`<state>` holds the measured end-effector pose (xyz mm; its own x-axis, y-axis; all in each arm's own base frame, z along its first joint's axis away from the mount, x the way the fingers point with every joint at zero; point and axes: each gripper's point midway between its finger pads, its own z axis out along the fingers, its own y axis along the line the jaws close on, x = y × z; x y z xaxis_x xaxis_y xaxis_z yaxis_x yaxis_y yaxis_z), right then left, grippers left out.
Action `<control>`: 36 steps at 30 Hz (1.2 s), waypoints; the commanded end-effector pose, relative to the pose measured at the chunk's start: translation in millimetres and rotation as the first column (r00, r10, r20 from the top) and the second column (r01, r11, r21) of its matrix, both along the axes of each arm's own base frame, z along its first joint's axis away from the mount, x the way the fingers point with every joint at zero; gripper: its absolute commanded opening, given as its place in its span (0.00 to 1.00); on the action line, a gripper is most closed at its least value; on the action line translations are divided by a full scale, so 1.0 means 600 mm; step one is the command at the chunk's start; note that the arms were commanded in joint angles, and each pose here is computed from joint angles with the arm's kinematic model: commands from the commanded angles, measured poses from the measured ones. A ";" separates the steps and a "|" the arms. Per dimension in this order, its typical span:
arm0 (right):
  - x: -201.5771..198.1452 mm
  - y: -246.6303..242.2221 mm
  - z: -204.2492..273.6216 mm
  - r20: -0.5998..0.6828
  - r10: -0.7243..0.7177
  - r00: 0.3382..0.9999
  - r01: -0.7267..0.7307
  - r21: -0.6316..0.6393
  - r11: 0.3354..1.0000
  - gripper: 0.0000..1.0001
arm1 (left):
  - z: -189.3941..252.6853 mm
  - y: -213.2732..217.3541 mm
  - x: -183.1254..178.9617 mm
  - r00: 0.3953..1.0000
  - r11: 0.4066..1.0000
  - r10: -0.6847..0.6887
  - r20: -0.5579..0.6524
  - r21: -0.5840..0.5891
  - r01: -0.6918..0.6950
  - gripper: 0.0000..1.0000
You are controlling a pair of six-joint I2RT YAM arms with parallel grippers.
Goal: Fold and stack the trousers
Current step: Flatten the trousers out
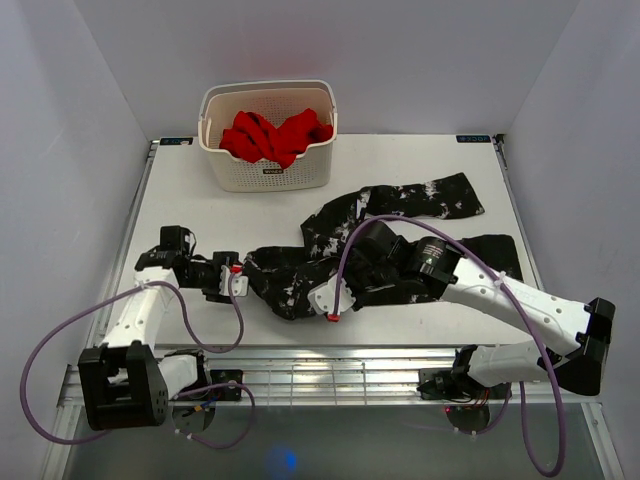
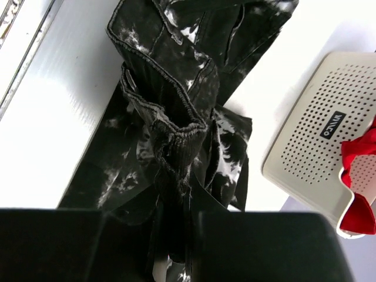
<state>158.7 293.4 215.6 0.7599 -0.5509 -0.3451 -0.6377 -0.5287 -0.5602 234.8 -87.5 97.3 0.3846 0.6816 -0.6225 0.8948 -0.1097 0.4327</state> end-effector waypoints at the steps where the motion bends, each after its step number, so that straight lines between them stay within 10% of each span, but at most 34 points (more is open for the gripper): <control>1: -0.006 0.013 0.032 -0.005 0.031 1.000 -0.030 0.057 0.998 0.08 | 0.049 -0.023 0.018 0.987 0.995 0.015 0.162 -0.102 0.002 0.76; 10: 0.001 0.023 0.030 0.000 0.020 1.000 -0.020 0.069 0.997 0.08 | 0.153 -0.038 0.048 0.951 0.982 0.029 0.308 -0.186 0.030 0.82; 25: 0.050 0.047 0.074 -0.054 -0.076 0.996 0.083 0.134 0.987 0.08 | 0.095 -0.037 -0.004 0.921 0.981 -0.168 0.351 -0.032 0.191 0.77; 31: 0.061 0.053 0.084 -0.048 -0.094 0.994 0.100 0.150 0.984 0.08 | 0.107 -0.044 -0.002 0.924 0.979 -0.159 0.348 -0.062 0.193 0.51; 36: 0.148 0.051 0.155 0.032 -0.273 0.962 0.252 0.289 0.924 0.08 | 0.097 -0.033 -0.002 0.981 0.993 -0.040 0.188 -0.102 0.060 0.00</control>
<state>201.7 316.3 247.5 0.6572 -0.6081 -0.4454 -0.7321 -0.3741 -0.5694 233.4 -106.2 144.6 0.6087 0.5832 -0.5379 0.7373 -0.1654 0.6550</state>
